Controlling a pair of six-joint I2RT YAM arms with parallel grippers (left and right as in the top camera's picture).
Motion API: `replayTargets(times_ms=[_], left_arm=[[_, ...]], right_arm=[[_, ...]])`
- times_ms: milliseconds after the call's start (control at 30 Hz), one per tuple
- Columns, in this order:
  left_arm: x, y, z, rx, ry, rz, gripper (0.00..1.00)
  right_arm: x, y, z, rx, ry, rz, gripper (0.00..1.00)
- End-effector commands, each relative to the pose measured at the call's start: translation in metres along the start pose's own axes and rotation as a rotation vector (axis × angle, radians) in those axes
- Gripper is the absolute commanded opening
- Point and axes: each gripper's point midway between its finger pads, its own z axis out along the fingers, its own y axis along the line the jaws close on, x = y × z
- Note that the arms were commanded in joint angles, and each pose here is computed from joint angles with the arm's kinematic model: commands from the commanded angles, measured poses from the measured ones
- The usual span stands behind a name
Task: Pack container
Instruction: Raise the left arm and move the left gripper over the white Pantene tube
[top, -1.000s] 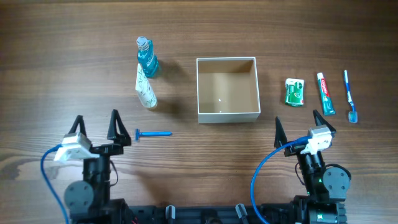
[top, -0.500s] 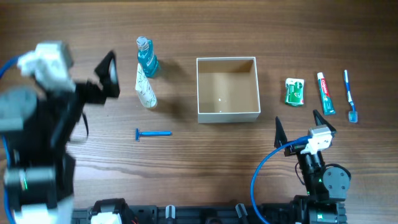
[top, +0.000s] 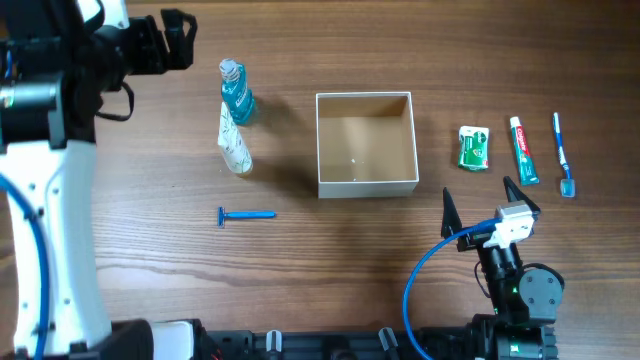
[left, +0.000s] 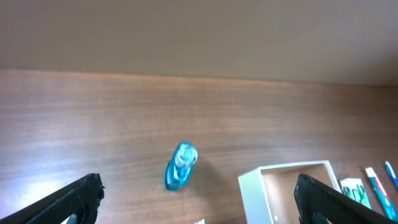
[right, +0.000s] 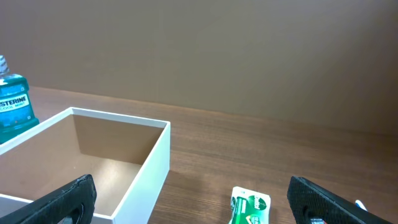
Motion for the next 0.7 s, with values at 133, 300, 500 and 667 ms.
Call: replayTargets(times_ms=[133,300,500,667], left_arm=[[0.037,-0.001,0.015,0.031,0.18,-0.042,1.0],[0.059,-0.02,0.037,0.038,0.278,-0.011,1.0],[0.064,-0.047,0.045,0.059,0.291,-0.004,1.0],[0.077,-0.046,0.044,0.036,0.342,0.007,1.0]], right_arm=[[-0.001,-0.003,0.0,0.014,-0.006,0.005,1.0],[-0.001,-0.003,0.0,0.014,-0.006,0.006,1.0],[-0.001,-0.003,0.0,0.014,-0.006,0.006,1.0],[-0.001,-0.003,0.0,0.014,-0.006,0.006,1.0]])
